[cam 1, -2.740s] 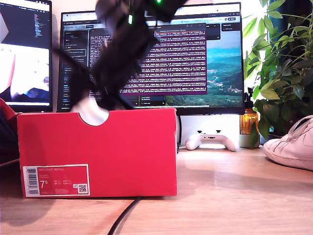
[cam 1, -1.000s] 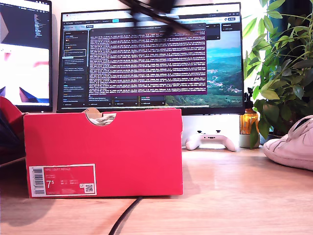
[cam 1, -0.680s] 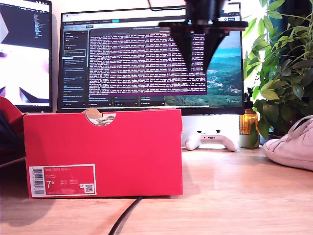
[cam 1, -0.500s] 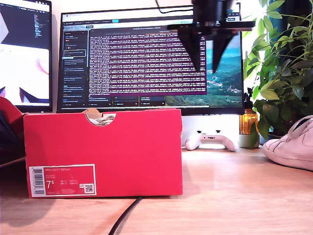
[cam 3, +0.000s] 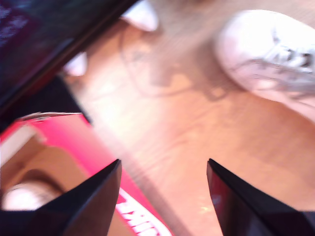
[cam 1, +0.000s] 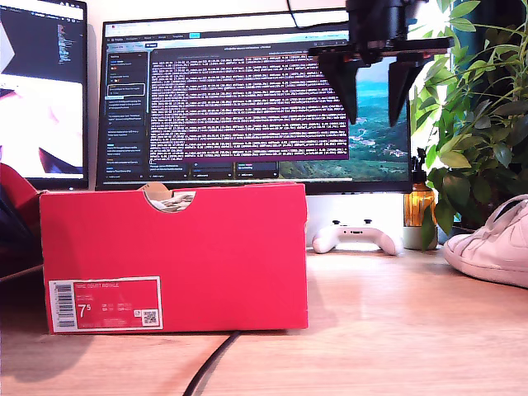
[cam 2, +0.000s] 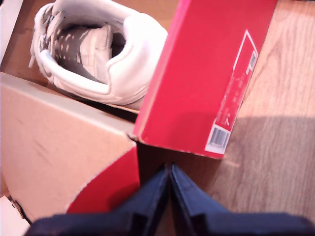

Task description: Pack the white shoes by picking the first shoe and placing it inside the red shoebox, left side, then picking and rotating the second shoe and placing it in the shoebox

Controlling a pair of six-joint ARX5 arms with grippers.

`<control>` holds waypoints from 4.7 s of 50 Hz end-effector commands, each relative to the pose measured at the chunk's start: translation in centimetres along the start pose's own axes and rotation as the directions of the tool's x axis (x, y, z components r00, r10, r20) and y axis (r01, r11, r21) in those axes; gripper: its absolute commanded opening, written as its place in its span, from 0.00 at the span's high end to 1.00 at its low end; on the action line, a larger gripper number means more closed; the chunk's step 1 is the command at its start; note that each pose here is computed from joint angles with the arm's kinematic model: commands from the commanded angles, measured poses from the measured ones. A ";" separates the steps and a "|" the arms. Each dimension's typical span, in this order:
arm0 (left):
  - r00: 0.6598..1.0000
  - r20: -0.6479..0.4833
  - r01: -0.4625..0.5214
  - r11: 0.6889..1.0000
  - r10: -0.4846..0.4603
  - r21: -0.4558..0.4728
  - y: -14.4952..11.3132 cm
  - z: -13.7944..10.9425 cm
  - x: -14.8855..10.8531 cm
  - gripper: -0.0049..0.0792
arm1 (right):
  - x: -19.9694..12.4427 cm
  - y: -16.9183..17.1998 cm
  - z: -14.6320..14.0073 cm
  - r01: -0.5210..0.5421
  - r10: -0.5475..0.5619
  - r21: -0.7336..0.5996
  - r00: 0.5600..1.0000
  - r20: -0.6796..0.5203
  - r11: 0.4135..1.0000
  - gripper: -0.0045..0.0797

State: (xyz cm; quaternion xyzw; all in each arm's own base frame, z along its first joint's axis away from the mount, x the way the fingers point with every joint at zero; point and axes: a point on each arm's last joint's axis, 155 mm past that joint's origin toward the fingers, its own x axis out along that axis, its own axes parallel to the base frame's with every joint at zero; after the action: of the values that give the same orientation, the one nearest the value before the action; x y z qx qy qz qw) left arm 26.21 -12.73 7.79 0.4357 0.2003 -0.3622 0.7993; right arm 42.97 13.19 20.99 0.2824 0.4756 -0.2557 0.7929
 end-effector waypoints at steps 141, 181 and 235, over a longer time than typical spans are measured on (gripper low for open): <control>1.000 0.005 0.003 1.000 -0.003 -0.002 0.1 0.2 0.1 0.96 | 10.5 -26.8 -6.6 0.342 -0.348 0.447 0.935 -0.070 0.827 0.96; 1.000 0.005 0.003 1.000 -0.003 -0.002 0.1 0.2 0.1 0.96 | -2.5 -10.4 3.6 -0.080 0.196 -0.866 0.980 0.021 0.494 0.96; 1.000 0.005 0.003 1.000 -0.003 -0.002 0.1 0.2 0.1 0.96 | -9.8 14.4 -4.5 0.025 0.825 -0.985 0.550 -0.130 -0.172 0.96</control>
State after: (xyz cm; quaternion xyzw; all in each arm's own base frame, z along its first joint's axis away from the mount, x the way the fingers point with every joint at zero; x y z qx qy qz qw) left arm 26.22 -12.73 7.80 0.4358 0.2001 -0.3621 0.7993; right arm 45.45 26.73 27.06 -0.2962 0.1421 0.3743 0.8672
